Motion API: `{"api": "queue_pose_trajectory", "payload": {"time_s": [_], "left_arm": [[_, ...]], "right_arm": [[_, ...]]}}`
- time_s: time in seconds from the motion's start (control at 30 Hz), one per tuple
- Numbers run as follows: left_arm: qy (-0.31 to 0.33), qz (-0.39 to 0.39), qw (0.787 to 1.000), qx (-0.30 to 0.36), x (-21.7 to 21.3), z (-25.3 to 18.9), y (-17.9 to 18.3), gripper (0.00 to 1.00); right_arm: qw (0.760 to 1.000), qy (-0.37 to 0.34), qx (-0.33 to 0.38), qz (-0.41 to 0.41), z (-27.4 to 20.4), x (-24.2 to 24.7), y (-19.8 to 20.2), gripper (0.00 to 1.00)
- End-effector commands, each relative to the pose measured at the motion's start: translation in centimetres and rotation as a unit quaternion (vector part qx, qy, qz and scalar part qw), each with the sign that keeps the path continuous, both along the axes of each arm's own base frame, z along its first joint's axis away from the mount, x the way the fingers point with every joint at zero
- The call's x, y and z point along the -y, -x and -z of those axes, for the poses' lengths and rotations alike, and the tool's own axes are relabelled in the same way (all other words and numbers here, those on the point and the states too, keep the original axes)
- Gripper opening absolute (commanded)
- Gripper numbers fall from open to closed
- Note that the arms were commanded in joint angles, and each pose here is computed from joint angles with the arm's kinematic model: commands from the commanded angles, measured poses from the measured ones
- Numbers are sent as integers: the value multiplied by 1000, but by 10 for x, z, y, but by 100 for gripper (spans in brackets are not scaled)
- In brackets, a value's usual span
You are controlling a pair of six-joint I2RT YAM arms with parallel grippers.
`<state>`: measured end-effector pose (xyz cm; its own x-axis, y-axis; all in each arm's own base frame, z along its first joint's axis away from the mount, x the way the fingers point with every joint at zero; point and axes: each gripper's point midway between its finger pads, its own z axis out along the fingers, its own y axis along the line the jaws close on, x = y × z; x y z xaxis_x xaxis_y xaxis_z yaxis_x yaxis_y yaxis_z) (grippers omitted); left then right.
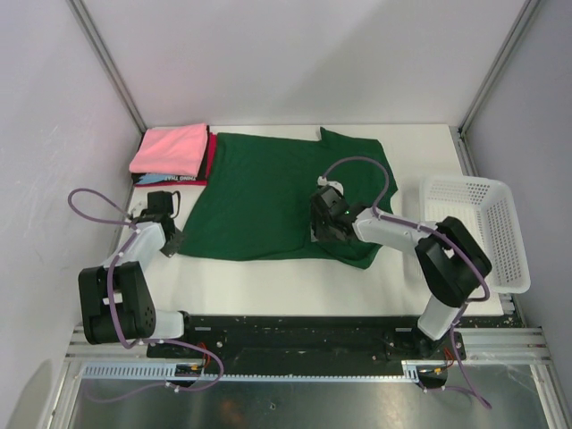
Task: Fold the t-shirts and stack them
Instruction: Grap the side of the flattened tshirt closest away from the robot with both arms
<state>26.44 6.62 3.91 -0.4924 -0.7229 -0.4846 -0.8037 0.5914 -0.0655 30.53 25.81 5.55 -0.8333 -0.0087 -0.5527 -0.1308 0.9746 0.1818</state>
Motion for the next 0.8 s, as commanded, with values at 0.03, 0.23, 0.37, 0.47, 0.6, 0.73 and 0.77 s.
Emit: {"api": "queue_pose_trajectory", "payload": {"time_s": [0.03, 0.23, 0.37, 0.47, 0.6, 0.73, 0.77], "left_arm": [[-12, 0, 1000, 9, -6, -11, -5, 0], [-10, 2, 1000, 9, -6, -11, -5, 0], [-8, 2, 1000, 9, -5, -11, -5, 0], [-7, 3, 1000, 9, -4, -11, -6, 0], [-4, 4, 1000, 8, -4, -10, -5, 0], [-4, 5, 1000, 9, -4, -10, -6, 0], [-5, 5, 1000, 10, -4, -10, -6, 0]], "right_arm": [[999, 7, 32, -9, -7, -21, -18, 51], [999, 31, 24, -2, 5, -21, -21, 51], [999, 44, 21, 4, 12, -19, -23, 50], [998, 57, 22, 11, 15, -17, -24, 49], [997, 67, 21, 21, 19, -15, -26, 43], [997, 73, 21, 27, 20, -14, -25, 39], [996, 75, 22, 30, 18, -13, -25, 36]]}}
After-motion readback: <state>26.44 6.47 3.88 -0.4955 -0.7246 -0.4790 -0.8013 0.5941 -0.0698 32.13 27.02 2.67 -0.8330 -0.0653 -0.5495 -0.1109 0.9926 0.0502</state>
